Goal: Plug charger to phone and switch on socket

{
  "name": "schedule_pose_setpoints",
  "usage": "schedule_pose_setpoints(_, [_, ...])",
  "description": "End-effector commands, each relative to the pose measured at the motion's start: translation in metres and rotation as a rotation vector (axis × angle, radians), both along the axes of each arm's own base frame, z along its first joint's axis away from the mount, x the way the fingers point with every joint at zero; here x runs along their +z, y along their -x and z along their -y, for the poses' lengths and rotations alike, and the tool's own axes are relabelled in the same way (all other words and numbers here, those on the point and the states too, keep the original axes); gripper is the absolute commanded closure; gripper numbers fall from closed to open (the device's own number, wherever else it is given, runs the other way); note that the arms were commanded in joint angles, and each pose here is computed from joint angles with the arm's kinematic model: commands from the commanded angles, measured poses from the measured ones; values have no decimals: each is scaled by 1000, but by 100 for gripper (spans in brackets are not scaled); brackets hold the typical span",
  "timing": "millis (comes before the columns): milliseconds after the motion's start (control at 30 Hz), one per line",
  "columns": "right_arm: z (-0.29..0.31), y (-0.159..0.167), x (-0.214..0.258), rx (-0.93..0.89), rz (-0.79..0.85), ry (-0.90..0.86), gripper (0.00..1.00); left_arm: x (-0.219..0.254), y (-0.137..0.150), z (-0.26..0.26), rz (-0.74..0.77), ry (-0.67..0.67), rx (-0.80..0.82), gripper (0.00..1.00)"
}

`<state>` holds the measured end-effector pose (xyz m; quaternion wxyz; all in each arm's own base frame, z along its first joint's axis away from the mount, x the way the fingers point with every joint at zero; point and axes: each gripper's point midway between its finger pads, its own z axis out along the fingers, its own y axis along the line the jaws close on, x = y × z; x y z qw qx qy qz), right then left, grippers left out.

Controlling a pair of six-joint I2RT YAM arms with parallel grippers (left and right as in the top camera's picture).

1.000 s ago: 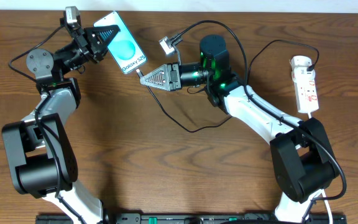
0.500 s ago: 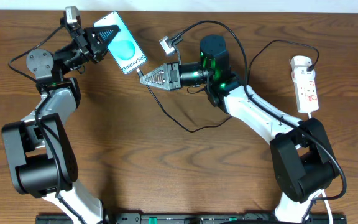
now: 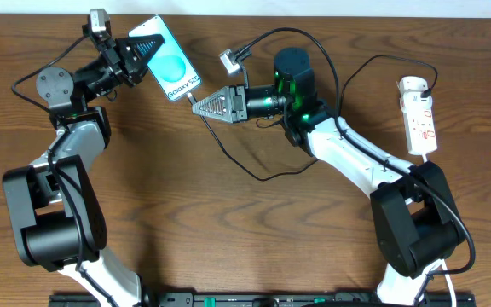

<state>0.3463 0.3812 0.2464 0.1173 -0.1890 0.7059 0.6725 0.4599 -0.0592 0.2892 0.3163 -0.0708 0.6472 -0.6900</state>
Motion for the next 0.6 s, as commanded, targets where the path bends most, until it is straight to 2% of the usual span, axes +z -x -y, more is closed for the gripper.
schedule_pose_setpoints(0, [-2, -1, 7, -6, 1, -7, 99, 6, 0, 0, 18, -2, 0, 93])
schedule_pose_setpoints(567, [-2, -2, 7, -13, 0, -6, 99, 6, 1, 10, 19, -1, -21, 93])
